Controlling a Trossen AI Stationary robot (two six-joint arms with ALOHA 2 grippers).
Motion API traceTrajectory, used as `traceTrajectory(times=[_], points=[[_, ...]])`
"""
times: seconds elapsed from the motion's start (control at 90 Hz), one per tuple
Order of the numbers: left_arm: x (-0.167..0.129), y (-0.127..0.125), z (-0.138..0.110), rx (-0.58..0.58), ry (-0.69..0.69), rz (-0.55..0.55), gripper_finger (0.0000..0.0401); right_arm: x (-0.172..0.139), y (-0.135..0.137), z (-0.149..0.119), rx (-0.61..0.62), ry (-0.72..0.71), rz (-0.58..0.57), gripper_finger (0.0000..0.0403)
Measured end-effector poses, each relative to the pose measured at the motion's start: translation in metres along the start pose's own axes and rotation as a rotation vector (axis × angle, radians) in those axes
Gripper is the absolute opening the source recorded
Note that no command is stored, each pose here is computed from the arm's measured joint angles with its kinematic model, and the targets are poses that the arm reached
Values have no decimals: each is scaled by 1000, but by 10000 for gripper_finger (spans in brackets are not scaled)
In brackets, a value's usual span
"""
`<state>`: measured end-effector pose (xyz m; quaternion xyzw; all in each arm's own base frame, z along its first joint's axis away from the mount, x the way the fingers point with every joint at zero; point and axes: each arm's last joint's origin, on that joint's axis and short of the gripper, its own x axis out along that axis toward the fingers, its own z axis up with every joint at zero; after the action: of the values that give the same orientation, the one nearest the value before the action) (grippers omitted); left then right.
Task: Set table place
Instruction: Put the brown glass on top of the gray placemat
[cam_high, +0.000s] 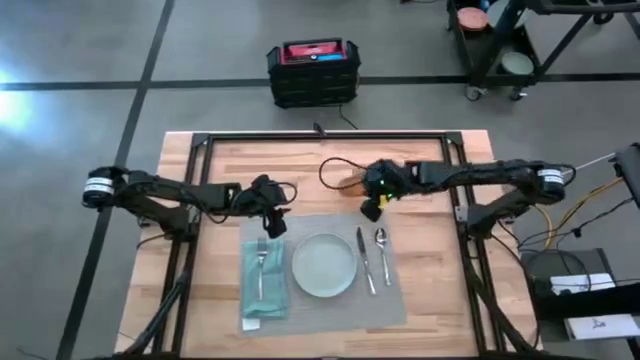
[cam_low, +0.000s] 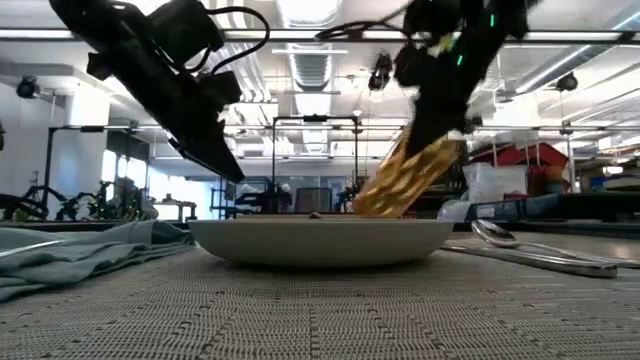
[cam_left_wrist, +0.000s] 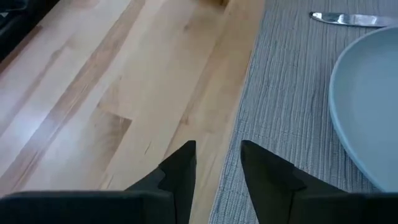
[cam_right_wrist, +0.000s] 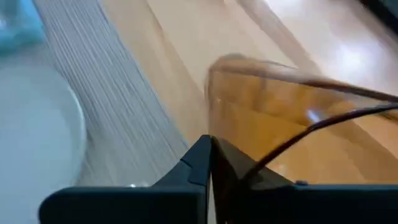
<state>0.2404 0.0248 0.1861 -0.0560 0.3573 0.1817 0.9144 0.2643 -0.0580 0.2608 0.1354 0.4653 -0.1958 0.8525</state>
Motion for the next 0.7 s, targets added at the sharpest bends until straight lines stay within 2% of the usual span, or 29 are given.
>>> traceTrajectory(times=[0.1, 0.211, 0.3, 0.422, 0.7], points=[[0, 0, 0, 0, -1, 0, 114, -33, -8, 11, -4, 150, -55, 2], [0, 0, 0, 0, -1, 0, 114, -45, -19, 22, 5, 251, -92, 1], [0, 0, 0, 0, -2, 0, 114, -37, -28, 25, 22, 339, -104, 1], [0, 0, 0, -6, 0, 0, 114, -18, -30, 26, 19, 433, -34, 1], [0, 0, -1, -7, 6, -6, 114, 11, -29, 27, -3, 520, -20, 0]])
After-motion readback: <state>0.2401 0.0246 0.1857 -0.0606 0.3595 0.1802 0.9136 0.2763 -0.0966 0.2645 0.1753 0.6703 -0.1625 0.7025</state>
